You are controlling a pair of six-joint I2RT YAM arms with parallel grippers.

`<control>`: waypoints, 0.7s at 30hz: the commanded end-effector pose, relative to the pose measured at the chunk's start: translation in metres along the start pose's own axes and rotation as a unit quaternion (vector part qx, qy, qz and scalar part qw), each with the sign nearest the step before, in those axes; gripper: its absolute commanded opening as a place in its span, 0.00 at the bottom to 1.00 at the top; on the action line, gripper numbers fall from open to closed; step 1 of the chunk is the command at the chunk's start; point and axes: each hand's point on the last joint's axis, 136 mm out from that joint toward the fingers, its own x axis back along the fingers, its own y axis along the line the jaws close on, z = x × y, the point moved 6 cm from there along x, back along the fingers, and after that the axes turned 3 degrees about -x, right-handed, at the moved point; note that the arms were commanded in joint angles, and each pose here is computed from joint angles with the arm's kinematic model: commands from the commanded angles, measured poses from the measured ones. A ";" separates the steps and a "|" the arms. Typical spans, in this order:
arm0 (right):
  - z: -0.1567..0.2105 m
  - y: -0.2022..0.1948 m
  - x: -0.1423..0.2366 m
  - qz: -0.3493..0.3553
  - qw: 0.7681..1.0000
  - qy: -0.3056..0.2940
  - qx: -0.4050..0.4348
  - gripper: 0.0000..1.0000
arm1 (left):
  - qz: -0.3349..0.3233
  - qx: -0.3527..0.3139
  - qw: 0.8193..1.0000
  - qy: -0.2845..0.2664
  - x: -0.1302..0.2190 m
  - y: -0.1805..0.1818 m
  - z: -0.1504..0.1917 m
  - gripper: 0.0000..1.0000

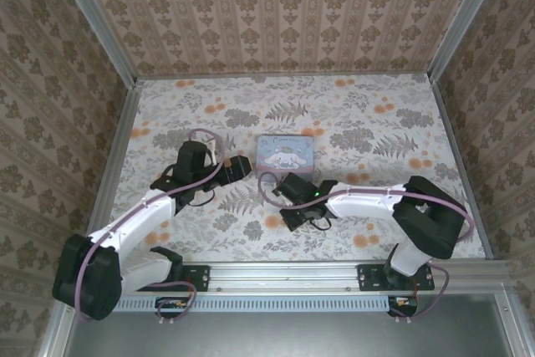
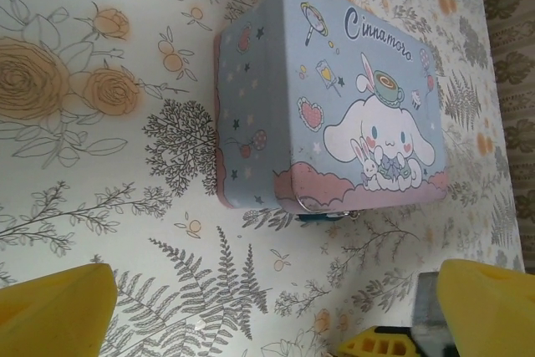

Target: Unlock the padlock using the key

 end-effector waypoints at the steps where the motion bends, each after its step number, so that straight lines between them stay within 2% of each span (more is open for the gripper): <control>1: -0.016 0.005 0.019 -0.080 0.992 -0.058 -0.077 0.00 | 0.028 0.014 0.999 0.013 -0.008 -0.008 0.003 0.99; 8: -0.031 -0.002 0.053 -0.215 0.958 -0.135 -0.136 0.00 | 0.065 -0.009 0.997 0.042 -0.025 -0.037 0.011 0.93; 14: -0.039 -0.009 0.067 -0.249 0.946 -0.152 -0.145 0.00 | 0.108 -0.033 0.992 0.058 -0.037 -0.060 0.017 0.78; 21: -0.047 -0.013 0.074 -0.294 0.929 -0.164 -0.154 0.00 | 0.168 -0.020 0.984 0.051 -0.044 -0.074 0.015 0.64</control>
